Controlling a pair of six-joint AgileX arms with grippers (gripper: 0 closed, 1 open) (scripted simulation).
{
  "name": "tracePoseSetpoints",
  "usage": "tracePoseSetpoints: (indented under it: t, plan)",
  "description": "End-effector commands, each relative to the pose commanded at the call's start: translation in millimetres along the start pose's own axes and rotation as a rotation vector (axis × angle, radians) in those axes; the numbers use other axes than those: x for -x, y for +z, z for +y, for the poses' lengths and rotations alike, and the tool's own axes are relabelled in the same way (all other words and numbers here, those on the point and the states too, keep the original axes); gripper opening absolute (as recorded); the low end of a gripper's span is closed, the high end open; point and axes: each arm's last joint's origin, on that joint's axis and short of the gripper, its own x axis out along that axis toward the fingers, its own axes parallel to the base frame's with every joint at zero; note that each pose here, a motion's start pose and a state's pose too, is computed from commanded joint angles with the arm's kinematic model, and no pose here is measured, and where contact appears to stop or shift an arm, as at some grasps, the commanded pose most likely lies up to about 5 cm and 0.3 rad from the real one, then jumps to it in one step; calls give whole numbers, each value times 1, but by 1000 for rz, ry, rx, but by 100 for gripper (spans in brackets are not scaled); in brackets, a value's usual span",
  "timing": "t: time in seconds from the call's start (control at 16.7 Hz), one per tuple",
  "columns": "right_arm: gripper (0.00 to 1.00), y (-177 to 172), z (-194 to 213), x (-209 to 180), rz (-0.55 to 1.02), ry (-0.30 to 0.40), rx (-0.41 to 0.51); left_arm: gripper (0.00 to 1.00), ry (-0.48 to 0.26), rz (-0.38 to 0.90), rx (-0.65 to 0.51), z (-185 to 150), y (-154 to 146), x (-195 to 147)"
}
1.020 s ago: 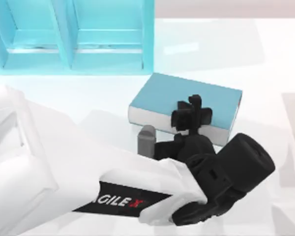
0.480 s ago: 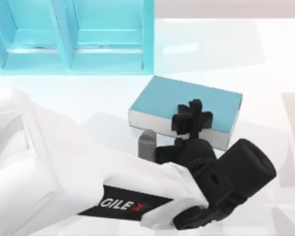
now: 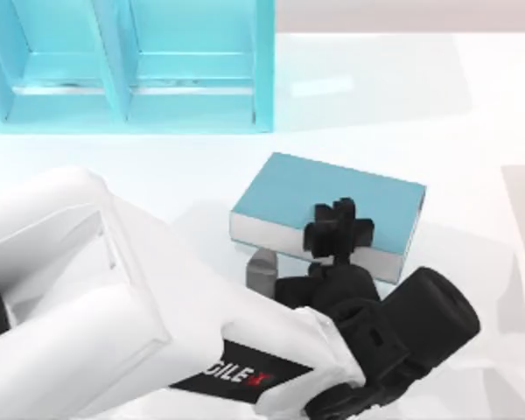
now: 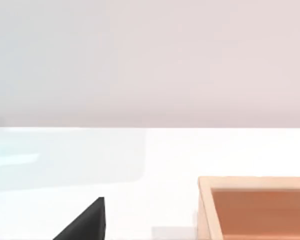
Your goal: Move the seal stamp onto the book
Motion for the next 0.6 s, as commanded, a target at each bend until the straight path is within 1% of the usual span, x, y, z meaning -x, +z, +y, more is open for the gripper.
tracePoseSetpoints:
  t: [0.06, 0.6]
  plan:
    - [100, 0, 0, 0, 0, 0, 0, 0, 0, 0, 0, 0, 0, 0]
    - [100, 0, 0, 0, 0, 0, 0, 68, 0, 0, 0, 0, 0, 0]
